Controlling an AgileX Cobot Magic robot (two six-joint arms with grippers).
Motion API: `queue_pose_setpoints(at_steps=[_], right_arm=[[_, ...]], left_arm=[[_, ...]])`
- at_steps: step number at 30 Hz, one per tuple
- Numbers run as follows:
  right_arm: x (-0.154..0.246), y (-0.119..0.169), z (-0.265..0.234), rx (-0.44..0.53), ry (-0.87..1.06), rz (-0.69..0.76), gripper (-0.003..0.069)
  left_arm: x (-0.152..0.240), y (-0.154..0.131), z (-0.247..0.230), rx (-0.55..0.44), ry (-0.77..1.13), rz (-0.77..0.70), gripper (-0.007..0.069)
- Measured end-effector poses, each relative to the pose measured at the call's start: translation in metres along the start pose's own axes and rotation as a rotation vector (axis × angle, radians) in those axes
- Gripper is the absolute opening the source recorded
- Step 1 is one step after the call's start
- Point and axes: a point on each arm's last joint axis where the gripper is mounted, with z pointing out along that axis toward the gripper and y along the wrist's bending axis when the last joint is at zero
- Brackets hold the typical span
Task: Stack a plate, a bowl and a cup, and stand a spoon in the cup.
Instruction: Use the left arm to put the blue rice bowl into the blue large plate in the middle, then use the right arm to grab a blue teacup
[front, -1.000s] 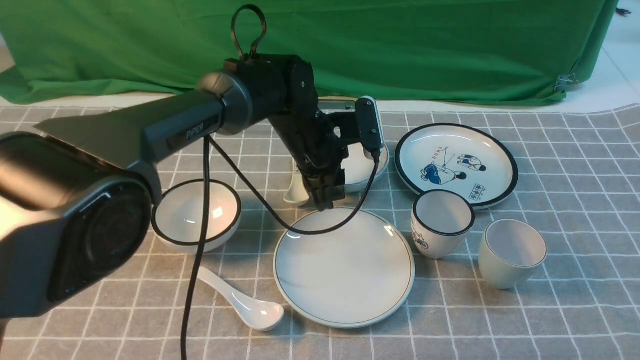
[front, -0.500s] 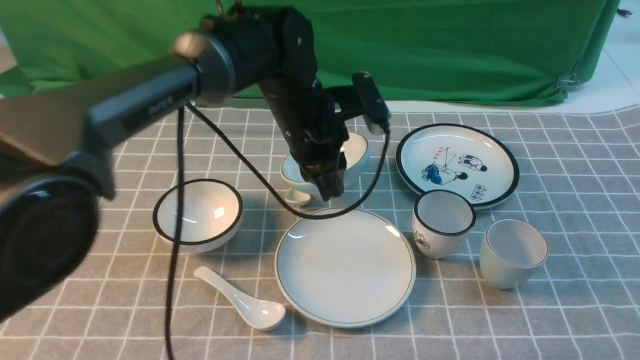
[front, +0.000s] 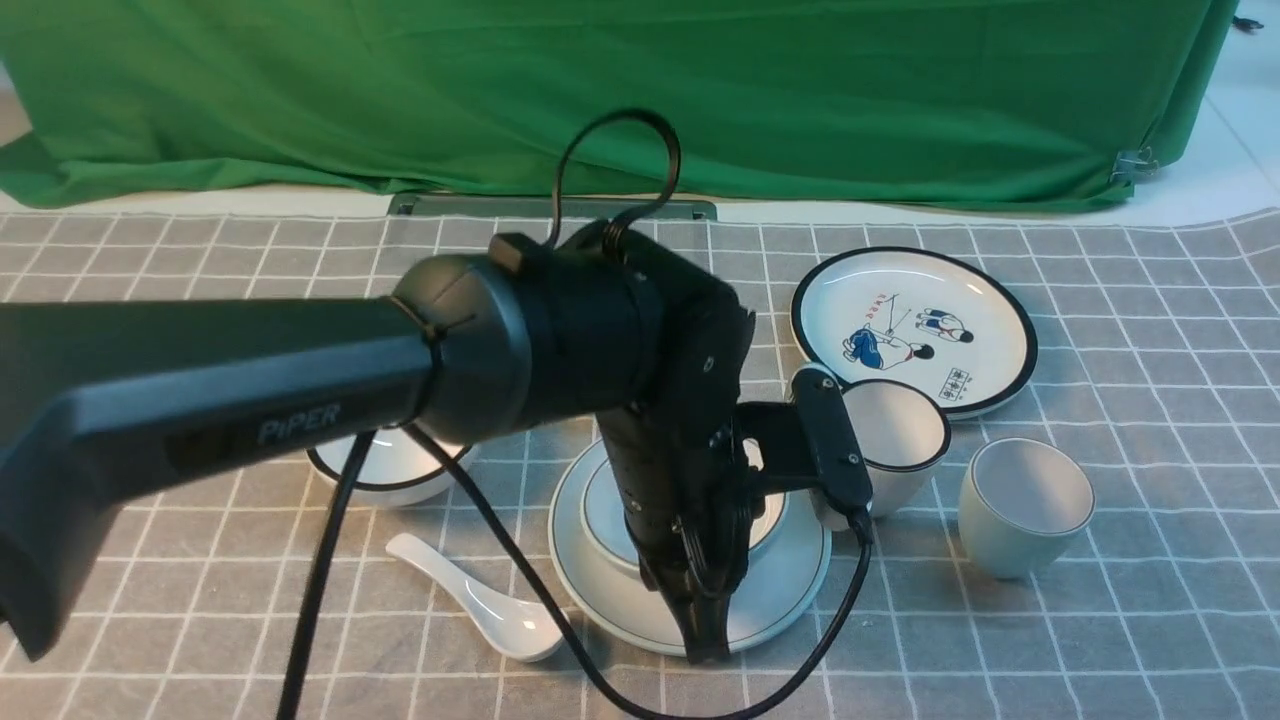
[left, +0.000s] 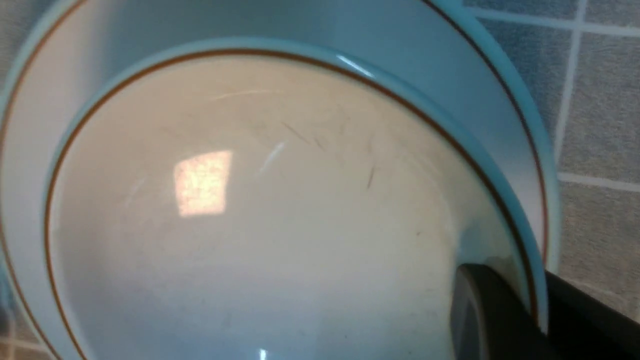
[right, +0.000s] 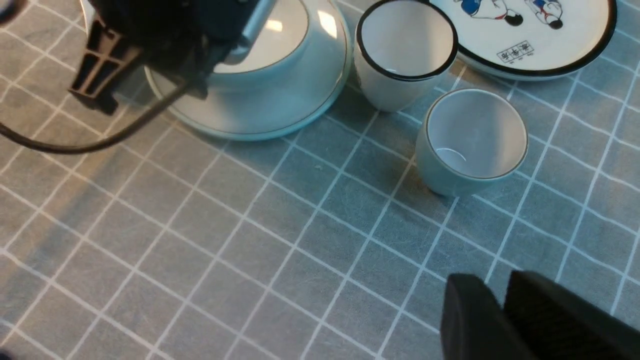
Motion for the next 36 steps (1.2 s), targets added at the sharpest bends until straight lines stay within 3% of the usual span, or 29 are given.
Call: queue_pose_setpoints(at_steps=[7,10,14,17,20,23,27,29,30,31,33,36], right_arm=[[0.000,0.000,0.000,-0.001,0.003,0.001,0.0148],[0.000,0.000,0.000,-0.001,0.003,0.026,0.0190],[0.000,0.000,0.000,-0.001,0.005,0.049,0.0323],[-0.002,-0.001,0.007,-0.007,0.034,0.060,0.0417],[-0.006,-0.004,0.020,-0.017,0.083,0.067,0.0424],[-0.011,-0.008,0.037,-0.030,0.144,0.076,0.0410],[-0.016,-0.012,0.060,-0.040,0.206,0.078,0.0398],[-0.021,-0.017,0.084,-0.049,0.261,0.071,0.0395],[-0.022,-0.018,0.086,-0.048,0.264,0.069,0.0395],[-0.025,-0.021,0.104,-0.058,0.313,0.066,0.0395],[-0.030,-0.025,0.118,-0.065,0.349,0.056,0.0395],[-0.043,-0.033,0.151,-0.070,0.420,0.043,0.0395]], left_arm=[[0.000,0.002,0.002,-0.034,-0.007,0.018,0.0029],[0.000,0.001,0.004,-0.015,-0.006,0.006,0.0063],[0.000,-0.002,0.004,0.013,-0.013,-0.016,0.0185],[0.000,-0.004,-0.001,0.023,-0.022,-0.035,0.0341],[0.000,-0.006,-0.019,0.019,-0.056,-0.075,0.0457],[0.000,-0.009,-0.045,-0.006,-0.108,-0.158,0.0496],[0.003,-0.013,-0.084,-0.045,-0.188,-0.255,0.0447],[0.011,-0.023,-0.128,-0.083,-0.299,-0.326,0.0314],[0.012,-0.024,-0.131,-0.087,-0.308,-0.330,0.0314],[0.020,-0.032,-0.151,-0.107,-0.376,-0.349,0.0198],[0.030,-0.042,-0.168,-0.122,-0.449,-0.368,0.0104],[0.061,-0.070,-0.192,-0.162,-0.609,-0.401,0.0021]])
